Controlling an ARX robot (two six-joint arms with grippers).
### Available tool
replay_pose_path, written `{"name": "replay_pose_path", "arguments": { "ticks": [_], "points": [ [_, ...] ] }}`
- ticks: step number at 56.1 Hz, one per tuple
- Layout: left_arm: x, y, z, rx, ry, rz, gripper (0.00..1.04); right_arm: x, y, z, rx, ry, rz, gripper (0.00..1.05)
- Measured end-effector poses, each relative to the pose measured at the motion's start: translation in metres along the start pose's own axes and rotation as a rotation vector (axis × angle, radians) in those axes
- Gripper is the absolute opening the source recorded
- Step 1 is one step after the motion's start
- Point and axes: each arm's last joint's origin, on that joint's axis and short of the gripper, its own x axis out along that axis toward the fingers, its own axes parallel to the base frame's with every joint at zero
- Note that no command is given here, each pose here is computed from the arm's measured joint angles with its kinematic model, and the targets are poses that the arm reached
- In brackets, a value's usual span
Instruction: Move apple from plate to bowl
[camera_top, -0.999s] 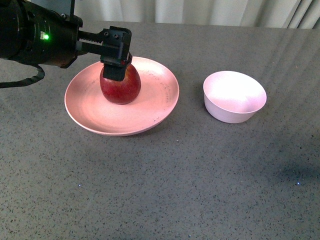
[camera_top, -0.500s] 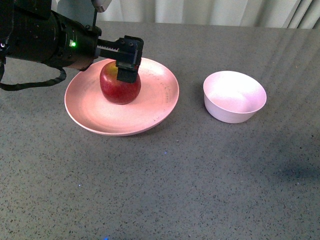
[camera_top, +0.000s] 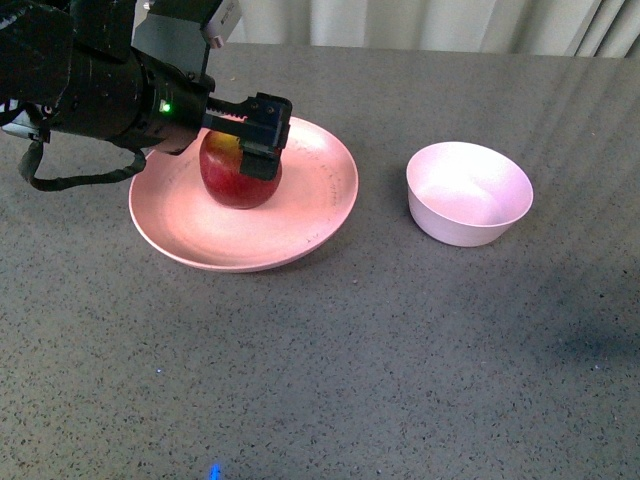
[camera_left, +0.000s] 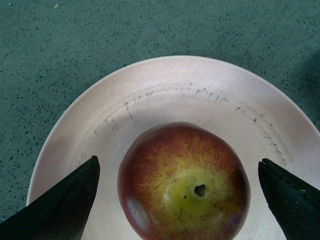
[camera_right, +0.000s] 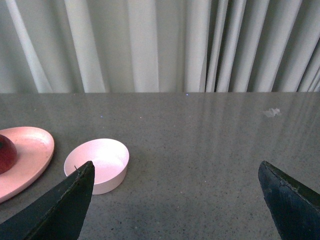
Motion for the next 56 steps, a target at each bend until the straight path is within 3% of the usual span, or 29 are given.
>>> {"name": "replay_pose_path", "arguments": {
  "ticks": [29,39,56],
  "points": [
    [0.01,-0.002,-0.006,0.02,0.037,0.018,0.96,0.0,0.0,0.0,0.0,0.0,0.0,0.96],
    [0.01,-0.004,-0.006,0.032,0.037,0.027,0.75,0.0,0.0,0.0,0.0,0.0,0.0,0.96],
    [0.006,-0.014,0.002,0.053,0.023,0.017,0.73,0.0,0.0,0.0,0.0,0.0,0.0,0.96]
  ]
}}
